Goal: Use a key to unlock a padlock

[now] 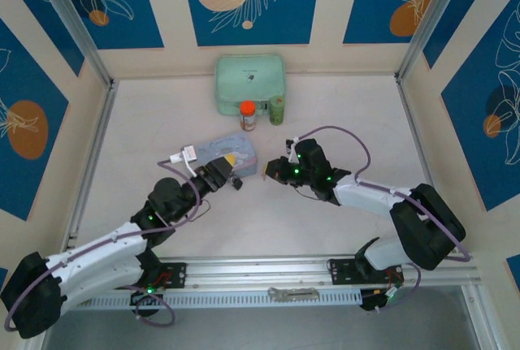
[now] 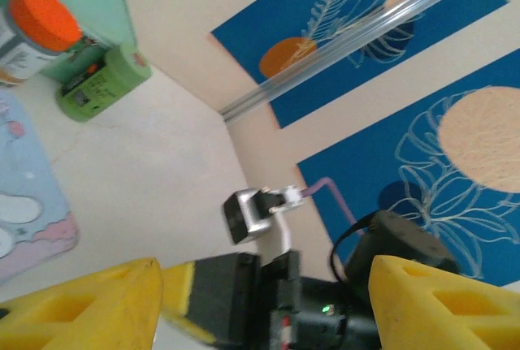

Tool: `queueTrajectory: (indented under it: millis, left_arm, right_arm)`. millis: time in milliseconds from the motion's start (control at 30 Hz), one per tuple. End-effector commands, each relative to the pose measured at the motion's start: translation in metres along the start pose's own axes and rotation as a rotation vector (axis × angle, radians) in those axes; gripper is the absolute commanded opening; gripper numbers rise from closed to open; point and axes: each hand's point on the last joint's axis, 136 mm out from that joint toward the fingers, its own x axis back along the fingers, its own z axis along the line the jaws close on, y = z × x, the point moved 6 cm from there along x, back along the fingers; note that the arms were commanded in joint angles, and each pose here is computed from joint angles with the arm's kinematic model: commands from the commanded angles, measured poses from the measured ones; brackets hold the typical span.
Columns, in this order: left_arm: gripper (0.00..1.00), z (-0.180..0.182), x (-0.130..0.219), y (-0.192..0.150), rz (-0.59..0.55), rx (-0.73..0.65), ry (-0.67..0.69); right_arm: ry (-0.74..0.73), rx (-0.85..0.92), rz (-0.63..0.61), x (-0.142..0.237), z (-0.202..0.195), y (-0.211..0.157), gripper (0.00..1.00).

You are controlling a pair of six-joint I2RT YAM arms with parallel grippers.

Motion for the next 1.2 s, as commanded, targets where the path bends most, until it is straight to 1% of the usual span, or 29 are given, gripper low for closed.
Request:
queueTrajectory:
  millis: [0, 167, 400, 533, 733, 800, 900, 1033, 1167]
  left_arm:
    - [0.64, 0.03, -0.008, -0.024, 0.104, -0.022, 0.132]
    - [0.59, 0.021, -0.034, -0.036, 0.122, 0.05, 0.051]
    - [0.58, 0.015, -0.061, -0.044, 0.064, 0.147, -0.027]
    - [0.55, 0.017, -0.073, -0.051, 0.055, 0.212, -0.059]
    - [0.43, 0.024, -0.084, -0.056, 0.025, 0.274, -0.092]
    - [0.39, 0.026, -0.085, -0.057, 0.024, 0.28, -0.083]
    - [0.3, 0.029, -0.085, -0.057, 0.016, 0.284, -0.069]
    - [0.23, 0.031, -0.086, -0.057, 0.012, 0.287, -0.059]
    - [0.11, 0.029, -0.09, -0.059, 0.029, 0.292, -0.067]
  right_arm:
    - [0.022, -0.017, -0.087, -0.002, 0.02, 0.02, 0.0]
    - [0.049, -0.062, -0.108, -0.004, 0.028, 0.027, 0.0]
    - [0.061, -0.186, -0.158, -0.006, 0.027, 0.026, 0.0]
    - [0.082, -0.213, -0.158, -0.008, 0.028, 0.023, 0.0]
    - [0.081, -0.235, -0.153, -0.012, 0.023, 0.019, 0.0]
    - [0.08, -0.241, -0.153, -0.013, 0.021, 0.019, 0.0]
    - [0.076, -0.244, -0.152, -0.013, 0.019, 0.018, 0.0]
    - [0.075, -0.241, -0.143, -0.015, 0.018, 0.017, 0.0]
    - [0.074, -0.239, -0.136, -0.018, 0.017, 0.014, 0.0]
